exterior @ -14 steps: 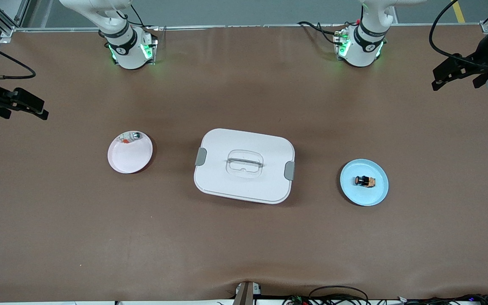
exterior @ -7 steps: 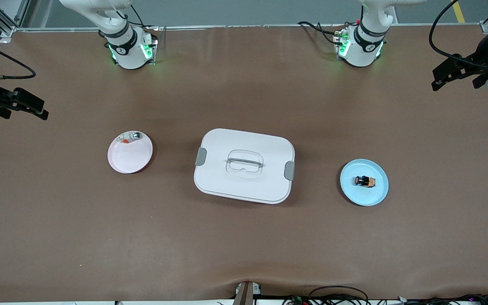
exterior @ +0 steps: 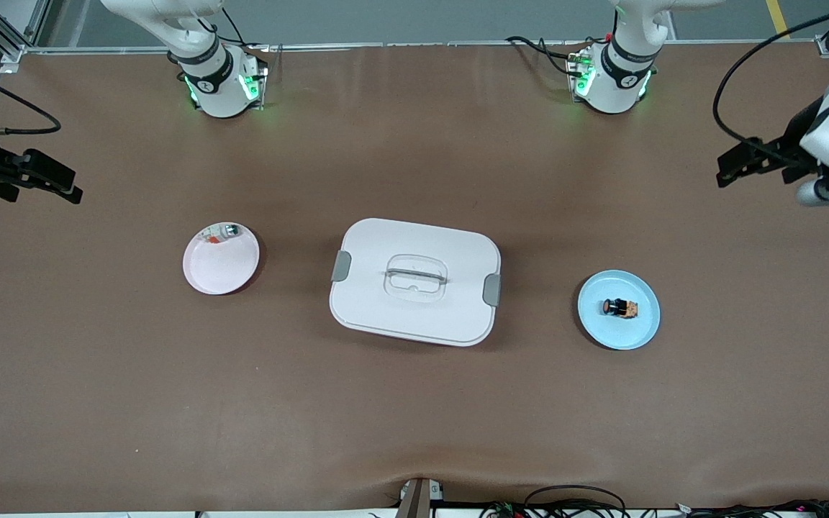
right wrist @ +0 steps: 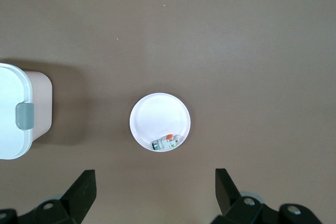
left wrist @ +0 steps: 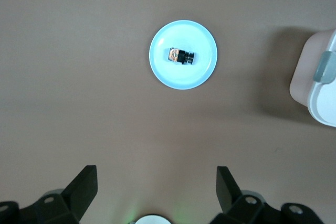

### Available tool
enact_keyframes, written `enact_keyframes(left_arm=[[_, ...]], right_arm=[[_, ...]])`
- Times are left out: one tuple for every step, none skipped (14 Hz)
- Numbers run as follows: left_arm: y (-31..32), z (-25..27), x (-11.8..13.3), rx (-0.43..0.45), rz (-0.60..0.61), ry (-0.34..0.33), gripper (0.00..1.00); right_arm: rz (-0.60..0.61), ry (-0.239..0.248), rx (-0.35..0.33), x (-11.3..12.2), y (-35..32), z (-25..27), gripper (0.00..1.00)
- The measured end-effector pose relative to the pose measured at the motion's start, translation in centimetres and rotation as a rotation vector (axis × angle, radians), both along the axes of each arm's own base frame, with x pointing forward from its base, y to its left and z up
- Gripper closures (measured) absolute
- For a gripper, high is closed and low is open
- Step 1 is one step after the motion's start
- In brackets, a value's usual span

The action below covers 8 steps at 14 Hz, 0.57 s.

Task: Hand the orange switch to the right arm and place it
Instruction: 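Move the left gripper down over the orange switch on the blue plate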

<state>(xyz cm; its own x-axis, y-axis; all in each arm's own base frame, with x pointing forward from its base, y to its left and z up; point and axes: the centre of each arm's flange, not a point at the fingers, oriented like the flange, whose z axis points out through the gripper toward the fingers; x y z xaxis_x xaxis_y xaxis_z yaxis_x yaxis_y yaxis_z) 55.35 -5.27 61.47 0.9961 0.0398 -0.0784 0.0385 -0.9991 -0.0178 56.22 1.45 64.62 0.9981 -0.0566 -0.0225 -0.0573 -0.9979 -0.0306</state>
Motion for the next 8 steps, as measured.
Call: enact_keyframes(left_arm=[[0.0,-1.0,0.5,-0.001,-0.001,-0.004,0.0],[-0.1,-1.9,0.8,-0.002,-0.002,-0.009,0.0],[-0.2,-2.8,1.1,0.002,-0.004,-0.016,0.0],[-0.2,-3.9,1.3,0.009,-0.007,-0.027,0.0],[-0.3,-5.2,1.6,0.015,-0.012,-0.039,0.0],[-0.6,-6.9,1.8,0.018,-0.02,-0.048,0.0],[-1.0,-8.7,1.8,0.017,-0.028,-0.054,0.0],[-1.3,-10.5,1.9,0.016,-0.035,-0.059,0.0]], right_arm=[[0.0,-0.004,0.0,0.0,0.0,0.0,0.0],[0.0,-0.011,0.0,0.1,0.0,0.1,0.0],[0.0,-0.017,0.001,0.2,0.0,0.1,0.0],[0.0,-0.019,0.001,0.2,0.0,0.2,0.0],[-0.001,-0.019,0.001,0.2,0.0,0.2,0.0],[-0.001,-0.02,0.001,0.2,0.0,0.2,0.0],[-0.001,-0.02,0.001,0.2,0.0,0.2,0.0],[-0.001,-0.021,0.001,0.2,0.0,0.2,0.0]])
